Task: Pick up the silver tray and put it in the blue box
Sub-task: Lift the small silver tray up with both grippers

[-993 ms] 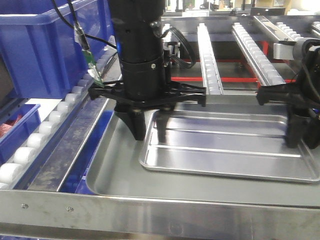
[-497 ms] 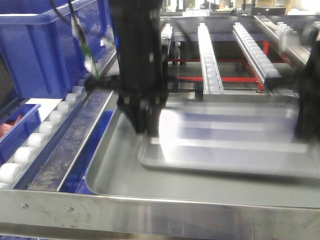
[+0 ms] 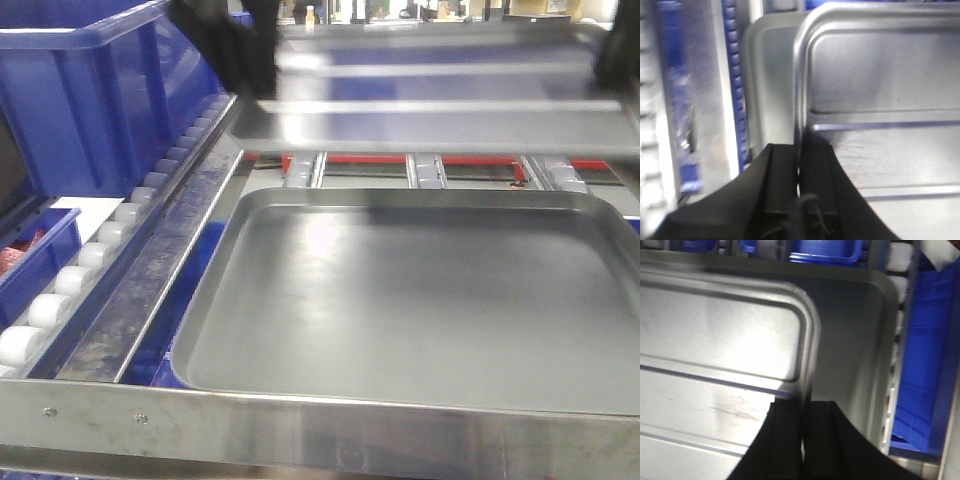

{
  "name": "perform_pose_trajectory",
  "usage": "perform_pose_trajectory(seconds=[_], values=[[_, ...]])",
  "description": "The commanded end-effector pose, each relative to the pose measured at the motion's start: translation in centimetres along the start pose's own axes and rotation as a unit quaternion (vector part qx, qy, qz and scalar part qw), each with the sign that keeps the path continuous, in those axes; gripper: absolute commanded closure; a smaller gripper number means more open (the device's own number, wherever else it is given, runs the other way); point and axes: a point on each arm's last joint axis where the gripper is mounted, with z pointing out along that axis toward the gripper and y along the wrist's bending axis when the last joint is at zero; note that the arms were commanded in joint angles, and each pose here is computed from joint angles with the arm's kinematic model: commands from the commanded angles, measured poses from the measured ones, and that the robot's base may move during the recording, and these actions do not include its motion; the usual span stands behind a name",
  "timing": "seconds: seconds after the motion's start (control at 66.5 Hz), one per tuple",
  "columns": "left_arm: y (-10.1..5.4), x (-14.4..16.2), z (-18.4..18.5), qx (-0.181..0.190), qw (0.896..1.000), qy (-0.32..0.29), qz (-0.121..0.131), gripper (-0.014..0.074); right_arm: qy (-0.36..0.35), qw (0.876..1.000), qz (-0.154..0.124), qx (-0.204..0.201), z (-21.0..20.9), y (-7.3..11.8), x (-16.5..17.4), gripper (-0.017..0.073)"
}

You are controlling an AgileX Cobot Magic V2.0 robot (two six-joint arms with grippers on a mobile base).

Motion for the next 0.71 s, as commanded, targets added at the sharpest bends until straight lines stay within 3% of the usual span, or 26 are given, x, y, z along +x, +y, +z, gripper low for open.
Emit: perform_pose_trajectory(seconds=[0.0,0.15,0.361,0.692], values=[[1.4,-0.3,-4.5,-0.001,0.999,-0.046,0.008,0.0692,-0.052,0.999,-0.014,-0.007,-2.4,0.5,-0.9,0.0501],[1.8,0.2,-6.5,0.022,0.999,-0.047,-0.004,0.0691,-0.051,0.998,-0.017,-0.018,-2.3,1.6,-0.6,0.0501],[1.8,0.5,-5.4,0.001,1.0,-0.013,-0.001,0.0691,-0.053,0.998,-0.018,-0.014,-2.3,1.6,-0.6,0.0501],[1.4,0.5,-4.5,0.003,1.0,0.0,-0.002,0.0691,-0.055,0.998,-0.019,-0.013,-2.3,1.6,-0.6,0.0501]])
